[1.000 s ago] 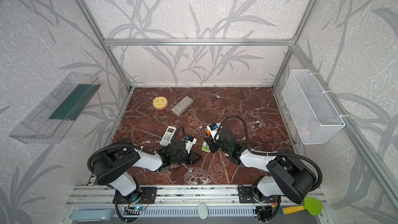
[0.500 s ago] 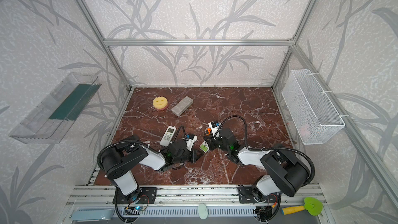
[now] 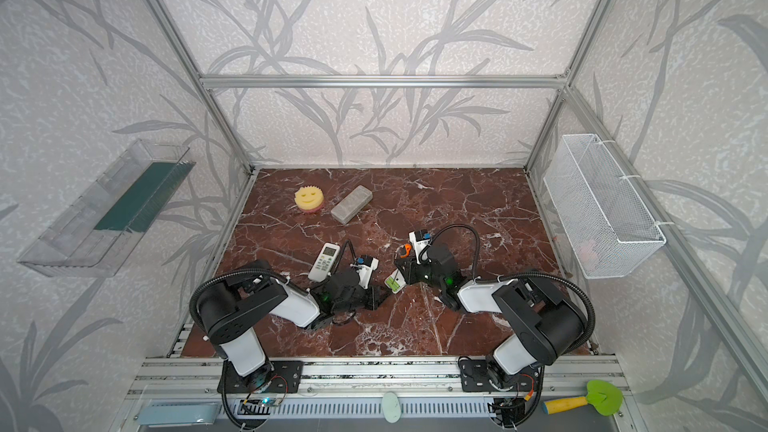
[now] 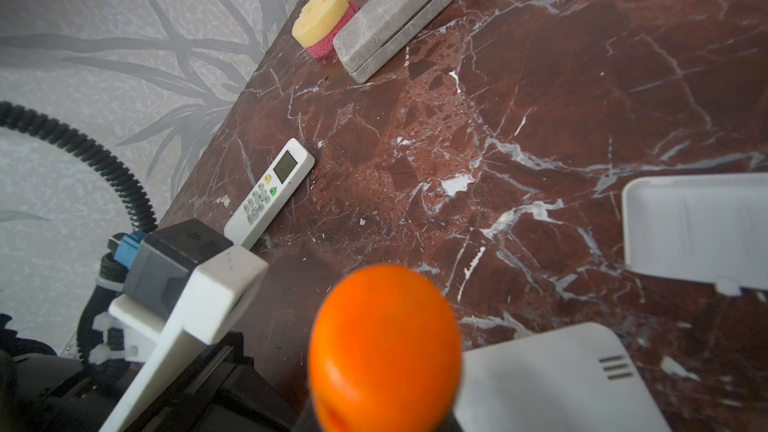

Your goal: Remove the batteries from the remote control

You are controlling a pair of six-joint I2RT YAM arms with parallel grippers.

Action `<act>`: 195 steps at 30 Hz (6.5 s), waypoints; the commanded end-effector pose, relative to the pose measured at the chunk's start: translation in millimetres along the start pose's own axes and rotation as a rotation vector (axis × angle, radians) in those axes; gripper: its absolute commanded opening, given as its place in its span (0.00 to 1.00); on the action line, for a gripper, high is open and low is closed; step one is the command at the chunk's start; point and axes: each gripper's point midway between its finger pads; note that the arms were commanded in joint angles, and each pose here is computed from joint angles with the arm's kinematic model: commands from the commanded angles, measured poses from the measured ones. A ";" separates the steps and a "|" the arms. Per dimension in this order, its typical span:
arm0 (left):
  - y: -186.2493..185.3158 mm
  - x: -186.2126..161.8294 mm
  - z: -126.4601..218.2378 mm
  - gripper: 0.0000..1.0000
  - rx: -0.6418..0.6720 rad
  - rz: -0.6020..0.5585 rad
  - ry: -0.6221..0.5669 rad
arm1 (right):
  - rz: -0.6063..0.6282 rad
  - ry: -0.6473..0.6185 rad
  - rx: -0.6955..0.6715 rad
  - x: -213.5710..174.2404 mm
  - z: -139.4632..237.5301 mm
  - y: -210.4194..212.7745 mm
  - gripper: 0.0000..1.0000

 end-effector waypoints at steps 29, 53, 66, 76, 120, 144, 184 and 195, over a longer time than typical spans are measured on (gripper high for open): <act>18.0 1.6 -0.7 0.07 0.031 0.040 -0.007 | -0.061 0.122 -0.191 -24.6 12.3 -38.8 0.00; 8.9 57.5 20.6 0.18 0.140 -0.110 0.040 | 0.021 -0.021 -0.525 44.1 66.3 -57.5 0.00; 16.5 47.6 7.9 0.18 0.109 -0.057 0.064 | 0.055 -0.037 -0.421 67.7 -5.0 -52.0 0.00; 7.9 32.0 -12.2 0.18 0.040 -0.025 0.083 | 0.082 0.032 -0.169 64.7 -59.5 -10.1 0.00; 32.6 60.0 -8.6 0.50 0.165 0.069 0.164 | -0.101 -0.117 -0.527 43.1 47.1 -74.0 0.00; 34.7 42.3 -7.5 0.47 0.162 0.121 0.166 | -0.063 -0.151 -0.579 63.8 74.8 -65.5 0.00; 48.4 6.9 -3.6 0.41 0.211 0.189 0.199 | -0.526 -0.200 -0.459 -8.6 41.3 -111.6 0.00; 51.1 4.9 -3.5 0.41 0.220 0.198 0.200 | -0.617 -0.238 -0.449 -15.9 43.5 -125.5 0.00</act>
Point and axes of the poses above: each gripper's point midway between its finger pads, its own z axis back along the fingers, its own y axis along the line the jaws close on, x = y × z, and after that the axes turned 2 degrees about z, right-handed
